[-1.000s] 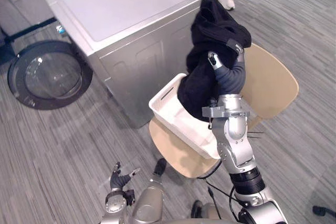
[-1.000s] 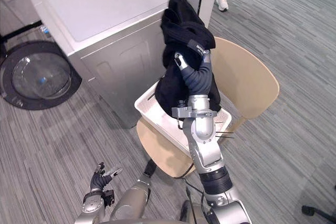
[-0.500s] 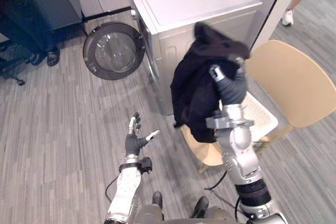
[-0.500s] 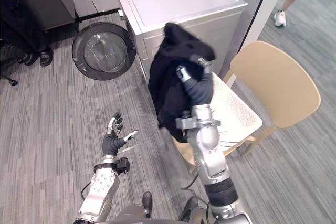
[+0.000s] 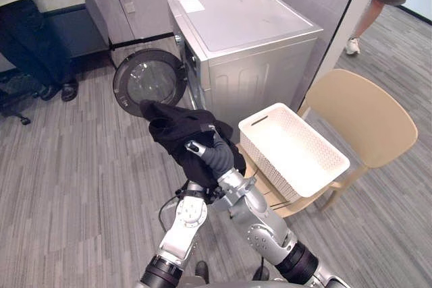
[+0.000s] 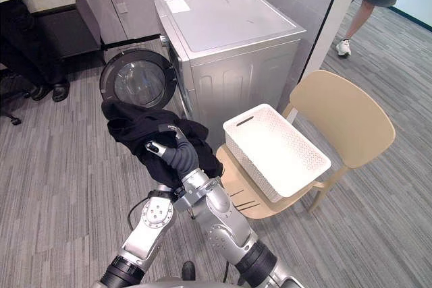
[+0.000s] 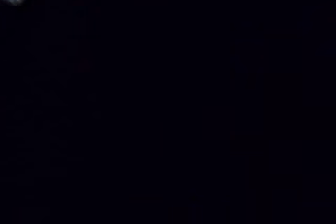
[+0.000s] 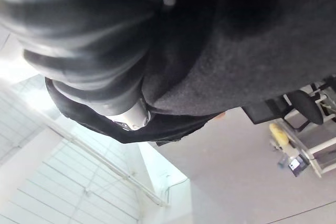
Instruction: Pick up the laundry basket with both hands and put the clothes into the washing machine.
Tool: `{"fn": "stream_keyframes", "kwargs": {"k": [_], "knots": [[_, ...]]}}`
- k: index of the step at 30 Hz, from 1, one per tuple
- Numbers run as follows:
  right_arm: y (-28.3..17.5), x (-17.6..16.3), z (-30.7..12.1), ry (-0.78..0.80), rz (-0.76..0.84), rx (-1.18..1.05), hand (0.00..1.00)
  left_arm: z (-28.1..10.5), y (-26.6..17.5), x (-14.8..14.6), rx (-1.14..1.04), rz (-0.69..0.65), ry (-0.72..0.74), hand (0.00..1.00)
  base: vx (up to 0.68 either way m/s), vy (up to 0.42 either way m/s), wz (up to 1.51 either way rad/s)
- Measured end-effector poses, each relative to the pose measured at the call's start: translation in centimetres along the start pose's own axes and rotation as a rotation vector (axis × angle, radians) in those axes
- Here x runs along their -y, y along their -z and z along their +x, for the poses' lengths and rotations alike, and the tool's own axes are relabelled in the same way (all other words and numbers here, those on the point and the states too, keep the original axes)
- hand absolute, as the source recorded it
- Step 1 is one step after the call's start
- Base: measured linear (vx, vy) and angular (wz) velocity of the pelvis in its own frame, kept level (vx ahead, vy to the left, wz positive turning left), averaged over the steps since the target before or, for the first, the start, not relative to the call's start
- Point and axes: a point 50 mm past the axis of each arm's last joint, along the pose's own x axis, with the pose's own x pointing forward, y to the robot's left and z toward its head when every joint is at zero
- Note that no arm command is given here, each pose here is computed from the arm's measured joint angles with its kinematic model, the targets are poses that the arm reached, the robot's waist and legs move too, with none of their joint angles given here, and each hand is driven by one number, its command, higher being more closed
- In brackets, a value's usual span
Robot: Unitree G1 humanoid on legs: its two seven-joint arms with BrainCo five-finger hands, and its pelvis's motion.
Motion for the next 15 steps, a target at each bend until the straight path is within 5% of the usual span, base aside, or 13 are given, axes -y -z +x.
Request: {"fn": "stream_keyframes", "kwargs": {"k": [1, 8, 11, 15], "knots": [[0.3, 0.1, -0.4, 0.005, 0.024, -0.013, 0.0, 0.0, 0.1, 0.0, -0.006, 0.004, 0.0, 1.0, 0.0, 0.0, 0.0], [1.1, 0.7, -2.1, 0.017, -0.026, -0.054, 0.0, -0.7, 1.0, -0.9, -0.049, 0.018, -0.027, 1.0, 0.03, 0.013, -0.01], [1.2, 1.3, -2.9, 0.054, -0.185, -0.084, 0.0, -1.8, 2.0, -2.6, -0.106, 0.021, -0.107, 1.0, 0.03, 0.011, 0.24], [-1.4, 5.3, -4.8, 0.296, -0.504, -0.047, 0.0, -2.2, 2.4, -4.1, -0.129, -0.008, -0.199, 1.0, -0.02, 0.018, 0.84]]}}
